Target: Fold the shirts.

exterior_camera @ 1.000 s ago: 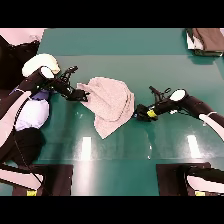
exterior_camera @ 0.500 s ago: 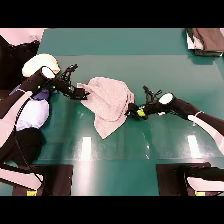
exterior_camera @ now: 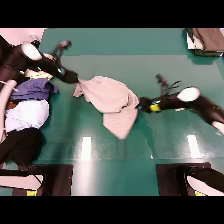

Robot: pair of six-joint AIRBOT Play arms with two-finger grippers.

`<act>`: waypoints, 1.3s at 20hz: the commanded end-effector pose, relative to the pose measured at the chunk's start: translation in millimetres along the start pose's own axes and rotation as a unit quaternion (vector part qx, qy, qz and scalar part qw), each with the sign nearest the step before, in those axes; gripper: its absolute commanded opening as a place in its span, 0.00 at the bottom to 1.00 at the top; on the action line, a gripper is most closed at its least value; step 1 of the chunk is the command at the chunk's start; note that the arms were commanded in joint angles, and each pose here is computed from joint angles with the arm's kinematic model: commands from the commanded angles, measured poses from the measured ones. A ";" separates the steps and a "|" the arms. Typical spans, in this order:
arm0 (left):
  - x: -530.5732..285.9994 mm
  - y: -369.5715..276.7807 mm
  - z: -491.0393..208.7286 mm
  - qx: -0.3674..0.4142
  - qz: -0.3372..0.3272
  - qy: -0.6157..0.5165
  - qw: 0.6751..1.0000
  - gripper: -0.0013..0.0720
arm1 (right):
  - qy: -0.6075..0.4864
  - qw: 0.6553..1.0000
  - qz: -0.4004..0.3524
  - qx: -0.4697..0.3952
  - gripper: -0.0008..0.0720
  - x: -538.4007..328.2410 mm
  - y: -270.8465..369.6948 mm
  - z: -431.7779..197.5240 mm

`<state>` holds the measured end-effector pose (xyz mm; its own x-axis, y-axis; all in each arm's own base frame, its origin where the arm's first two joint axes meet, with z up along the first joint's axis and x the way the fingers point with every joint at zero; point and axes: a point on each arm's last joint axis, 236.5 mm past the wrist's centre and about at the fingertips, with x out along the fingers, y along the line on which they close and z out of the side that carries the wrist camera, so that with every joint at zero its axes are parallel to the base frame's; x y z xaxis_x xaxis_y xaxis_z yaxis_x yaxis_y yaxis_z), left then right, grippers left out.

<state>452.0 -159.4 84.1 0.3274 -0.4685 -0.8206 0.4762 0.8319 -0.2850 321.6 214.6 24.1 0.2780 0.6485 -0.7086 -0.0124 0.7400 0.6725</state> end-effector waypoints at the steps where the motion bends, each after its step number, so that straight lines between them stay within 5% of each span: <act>1: -114.6 -39.6 45.6 0.075 0.033 -0.085 0.993 0.05 | -0.098 0.993 0.025 -0.053 0.03 -108.5 35.1 9.0; 6: -242.7 -127.2 36.3 0.137 0.008 -0.188 0.973 0.05 | -0.262 0.958 -0.006 -0.120 0.03 -265.2 79.3 -5.7; 11: -310.1 -219.8 -5.9 0.186 -0.097 -0.239 0.948 0.05 | -0.317 0.936 -0.101 -0.119 0.03 -338.0 89.5 -22.5; 15: -328.9 -236.2 1.6 0.203 -0.112 -0.284 0.931 0.05 | -0.343 0.922 -0.107 -0.145 0.03 -371.7 115.1 -0.5; 20: -253.0 -140.4 89.4 0.124 -0.030 -0.291 0.948 0.04 | -0.285 0.949 -0.095 -0.090 0.03 -360.8 78.9 42.0; 26: -6.6 -44.0 123.0 -0.050 -0.139 -0.158 0.976 0.05 | -0.145 0.986 -0.088 -0.002 0.03 -257.5 -5.7 51.4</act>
<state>473.9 -213.5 259.5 0.5170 -0.7092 -0.4793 0.6062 0.6987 -0.3800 284.0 32.1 268.7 0.6281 0.4211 -0.6544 0.0063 0.8382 0.5454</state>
